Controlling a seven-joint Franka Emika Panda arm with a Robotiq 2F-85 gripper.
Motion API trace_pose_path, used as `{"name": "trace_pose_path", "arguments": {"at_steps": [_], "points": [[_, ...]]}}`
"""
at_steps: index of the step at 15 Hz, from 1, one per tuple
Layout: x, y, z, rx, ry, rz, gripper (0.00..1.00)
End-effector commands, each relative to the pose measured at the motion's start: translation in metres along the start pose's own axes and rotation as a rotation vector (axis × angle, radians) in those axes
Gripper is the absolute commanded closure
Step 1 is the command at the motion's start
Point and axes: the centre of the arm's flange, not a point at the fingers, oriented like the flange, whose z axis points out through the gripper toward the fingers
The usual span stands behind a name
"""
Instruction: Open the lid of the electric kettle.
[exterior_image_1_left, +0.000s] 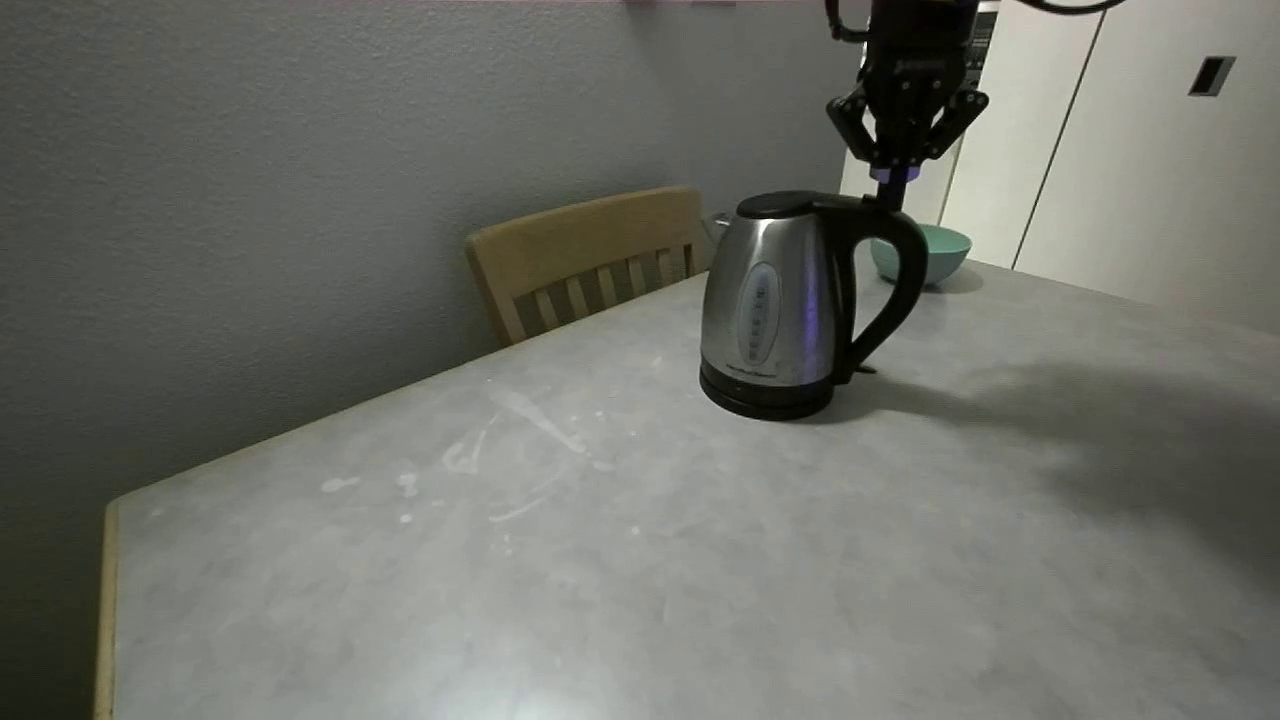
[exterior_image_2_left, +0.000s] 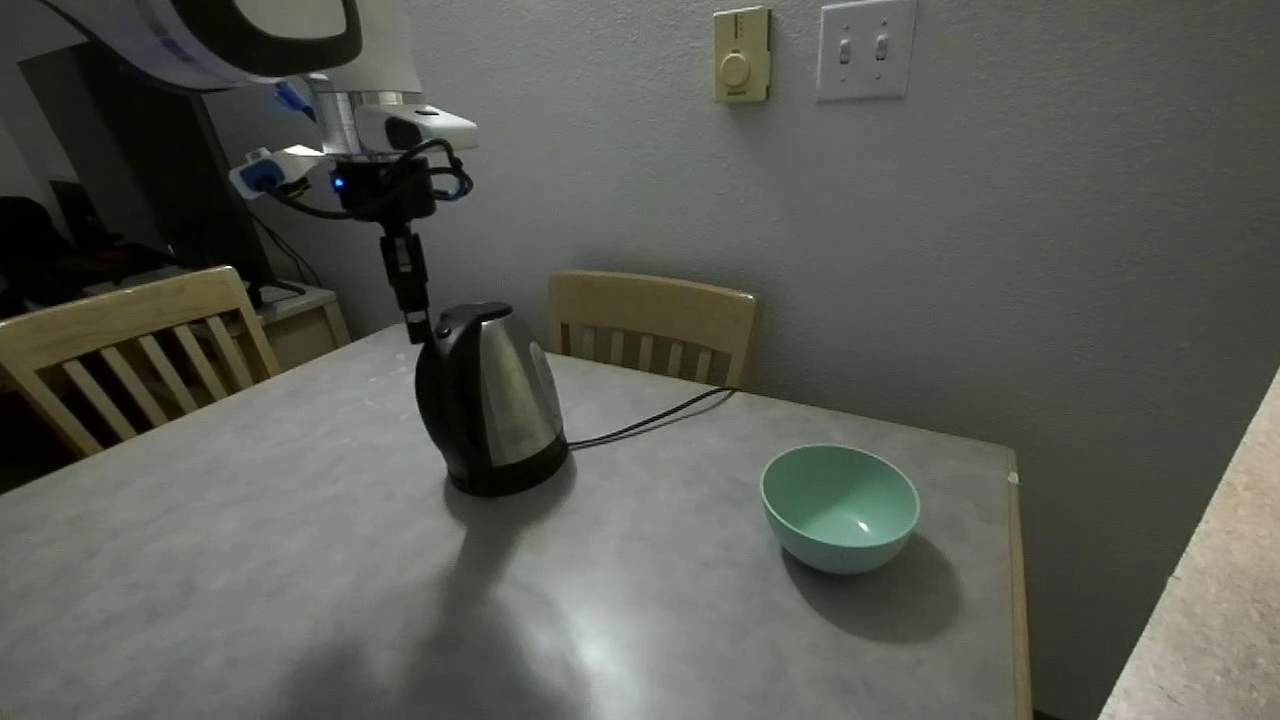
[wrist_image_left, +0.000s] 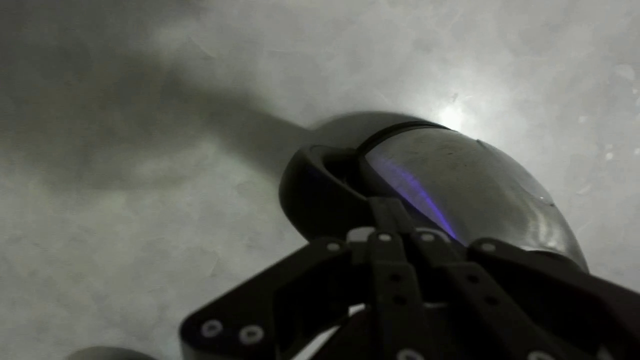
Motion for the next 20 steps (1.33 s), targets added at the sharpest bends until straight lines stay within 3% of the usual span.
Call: {"name": "trace_pose_path", "arguments": {"at_steps": [1,10,17,20], "points": [[0.002,-0.006,-0.007,0.010,0.015,0.000,1.00],[0.009,0.005,-0.044,0.051,0.082,0.032,1.00],[0.019,-0.014,0.025,-0.067,-0.019,0.007,1.00],[0.019,-0.020,0.023,-0.098,-0.022,-0.003,1.00]]}}
